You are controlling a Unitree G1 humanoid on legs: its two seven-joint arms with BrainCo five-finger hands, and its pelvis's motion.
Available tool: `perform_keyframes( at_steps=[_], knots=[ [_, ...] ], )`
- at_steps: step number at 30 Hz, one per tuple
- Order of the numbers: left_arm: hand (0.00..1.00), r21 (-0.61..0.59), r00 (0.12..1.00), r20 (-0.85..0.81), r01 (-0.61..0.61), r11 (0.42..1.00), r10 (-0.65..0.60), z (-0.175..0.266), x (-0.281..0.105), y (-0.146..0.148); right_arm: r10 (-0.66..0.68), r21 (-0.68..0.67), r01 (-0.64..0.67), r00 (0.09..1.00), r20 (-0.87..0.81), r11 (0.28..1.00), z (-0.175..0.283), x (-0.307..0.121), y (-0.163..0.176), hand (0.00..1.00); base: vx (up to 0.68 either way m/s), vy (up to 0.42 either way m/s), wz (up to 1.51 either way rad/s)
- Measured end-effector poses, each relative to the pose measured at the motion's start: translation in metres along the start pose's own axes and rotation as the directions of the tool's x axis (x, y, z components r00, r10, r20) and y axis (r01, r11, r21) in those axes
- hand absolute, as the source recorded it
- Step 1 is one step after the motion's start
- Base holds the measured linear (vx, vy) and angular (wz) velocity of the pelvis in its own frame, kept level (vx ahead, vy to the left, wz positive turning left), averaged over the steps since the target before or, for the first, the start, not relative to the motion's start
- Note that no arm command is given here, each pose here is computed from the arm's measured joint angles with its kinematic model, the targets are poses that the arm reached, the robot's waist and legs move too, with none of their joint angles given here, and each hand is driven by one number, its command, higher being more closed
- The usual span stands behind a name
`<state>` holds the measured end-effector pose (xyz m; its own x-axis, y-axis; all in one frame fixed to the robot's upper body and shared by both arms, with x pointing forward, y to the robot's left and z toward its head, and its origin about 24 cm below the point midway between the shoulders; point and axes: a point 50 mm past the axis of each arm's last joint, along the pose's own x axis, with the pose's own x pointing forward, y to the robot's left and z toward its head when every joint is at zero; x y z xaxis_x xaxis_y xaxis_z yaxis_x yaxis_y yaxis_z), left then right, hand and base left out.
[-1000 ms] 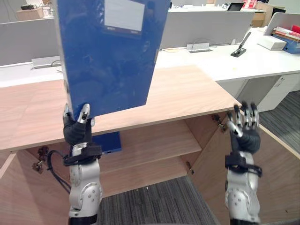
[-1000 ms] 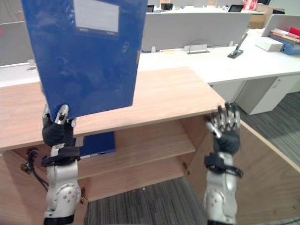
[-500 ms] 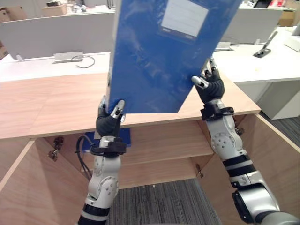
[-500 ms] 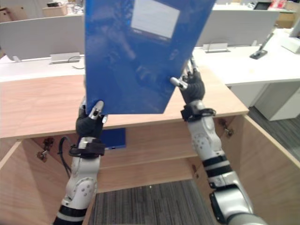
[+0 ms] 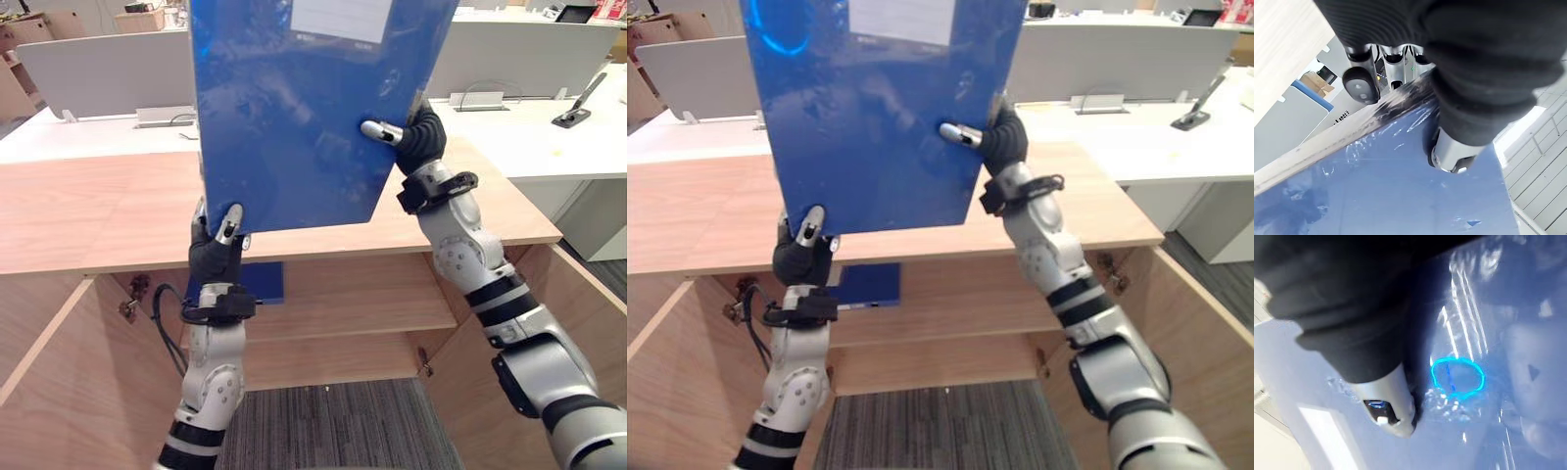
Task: Walk over to the cabinet, pick up the folder, carry it to the office cabinet, place the folder inside the office cabinet, then close the office cabinet door
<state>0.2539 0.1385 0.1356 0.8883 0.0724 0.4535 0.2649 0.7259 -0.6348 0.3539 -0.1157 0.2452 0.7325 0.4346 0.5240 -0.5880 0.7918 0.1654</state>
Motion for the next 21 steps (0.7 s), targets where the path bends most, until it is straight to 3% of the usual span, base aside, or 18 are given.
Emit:
perform_keyframes(
  at_steps=[5,13,14,21],
  knots=[
    [1.0,0.01,1.0,0.009,-0.016,1.0,0.016,0.002,0.0,0.004,0.164,-0.112,-0.172,0.983,-0.079,0.979,0.013,0.008,0.013,1.0,-0.01,0.004,0.08],
    [1.0,0.035,0.999,-0.045,0.023,0.999,-0.022,-0.004,-0.003,0.001,0.213,-0.186,-0.23,0.971,-0.105,0.955,0.032,0.001,0.014,1.0,0.0,0.0,0.0],
    [0.0,0.036,0.998,-0.054,0.028,0.999,-0.026,-0.005,-0.003,0.0,0.213,-0.197,-0.232,0.971,-0.109,0.953,0.034,0.0,0.013,1.0,0.0,0.0,0.0],
    [0.0,0.078,0.98,-0.191,0.064,0.995,-0.048,-0.022,-0.01,0.007,0.221,-0.218,-0.248,0.965,-0.142,0.944,0.03,-0.016,0.009,1.0,0.0,0.0,0.0]
  ],
)
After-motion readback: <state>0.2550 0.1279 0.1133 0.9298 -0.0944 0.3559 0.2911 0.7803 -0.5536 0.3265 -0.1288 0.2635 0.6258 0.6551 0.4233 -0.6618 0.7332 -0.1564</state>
